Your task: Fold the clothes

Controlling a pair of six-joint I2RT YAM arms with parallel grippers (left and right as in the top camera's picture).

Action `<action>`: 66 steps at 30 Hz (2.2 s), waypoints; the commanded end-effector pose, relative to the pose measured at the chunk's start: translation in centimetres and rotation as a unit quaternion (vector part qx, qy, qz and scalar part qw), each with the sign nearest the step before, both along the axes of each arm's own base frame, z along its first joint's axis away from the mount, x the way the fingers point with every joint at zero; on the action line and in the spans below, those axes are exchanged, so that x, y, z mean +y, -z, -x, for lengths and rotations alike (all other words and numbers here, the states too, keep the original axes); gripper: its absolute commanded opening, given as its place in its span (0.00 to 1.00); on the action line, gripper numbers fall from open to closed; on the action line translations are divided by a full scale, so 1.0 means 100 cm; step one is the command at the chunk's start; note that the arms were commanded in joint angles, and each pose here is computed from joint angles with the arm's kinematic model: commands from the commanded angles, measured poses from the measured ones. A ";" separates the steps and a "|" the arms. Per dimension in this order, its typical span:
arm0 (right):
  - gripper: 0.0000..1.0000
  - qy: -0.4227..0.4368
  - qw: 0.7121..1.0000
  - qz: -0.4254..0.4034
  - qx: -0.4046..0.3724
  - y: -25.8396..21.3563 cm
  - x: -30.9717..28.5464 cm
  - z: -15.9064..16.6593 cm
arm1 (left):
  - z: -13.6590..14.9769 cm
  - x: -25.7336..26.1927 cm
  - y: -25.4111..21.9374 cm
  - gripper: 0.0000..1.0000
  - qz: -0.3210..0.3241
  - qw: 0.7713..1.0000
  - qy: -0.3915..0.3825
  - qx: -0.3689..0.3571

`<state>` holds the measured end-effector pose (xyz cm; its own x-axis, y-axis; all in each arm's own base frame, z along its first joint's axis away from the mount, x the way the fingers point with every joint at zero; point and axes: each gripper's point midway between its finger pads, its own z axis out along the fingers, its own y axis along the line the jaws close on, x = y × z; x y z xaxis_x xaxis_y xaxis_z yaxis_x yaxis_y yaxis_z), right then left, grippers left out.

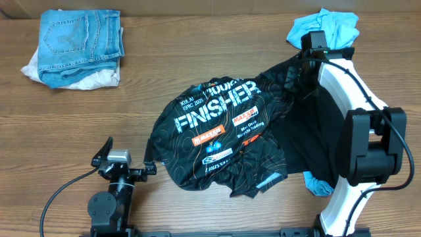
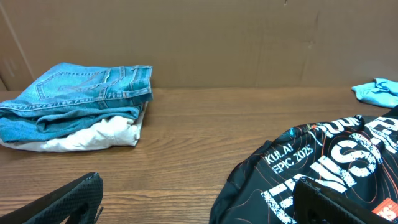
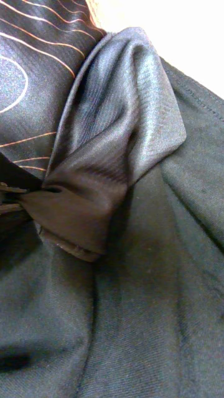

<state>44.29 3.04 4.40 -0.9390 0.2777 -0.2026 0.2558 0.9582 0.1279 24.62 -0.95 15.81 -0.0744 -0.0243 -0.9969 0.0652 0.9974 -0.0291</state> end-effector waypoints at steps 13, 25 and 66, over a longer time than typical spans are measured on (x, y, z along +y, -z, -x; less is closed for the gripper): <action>0.04 -0.060 0.990 -0.101 -0.083 -0.110 0.058 0.008 | 0.000 0.000 0.000 1.00 -0.006 1.000 0.001 -0.003; 0.04 -0.248 0.935 -0.244 -0.068 -0.139 0.220 0.068 | 0.000 0.001 0.000 1.00 -0.006 1.000 0.000 -0.003; 0.08 -0.108 0.983 -0.142 0.039 0.007 0.086 0.027 | 0.000 0.000 0.000 1.00 -0.006 1.000 0.001 -0.003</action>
<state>41.81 11.76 5.31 -0.9886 0.1094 -0.1039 0.0618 0.9218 0.3826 24.62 -0.95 15.81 -0.0744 -0.0243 -0.9969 0.0652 0.9974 -0.0291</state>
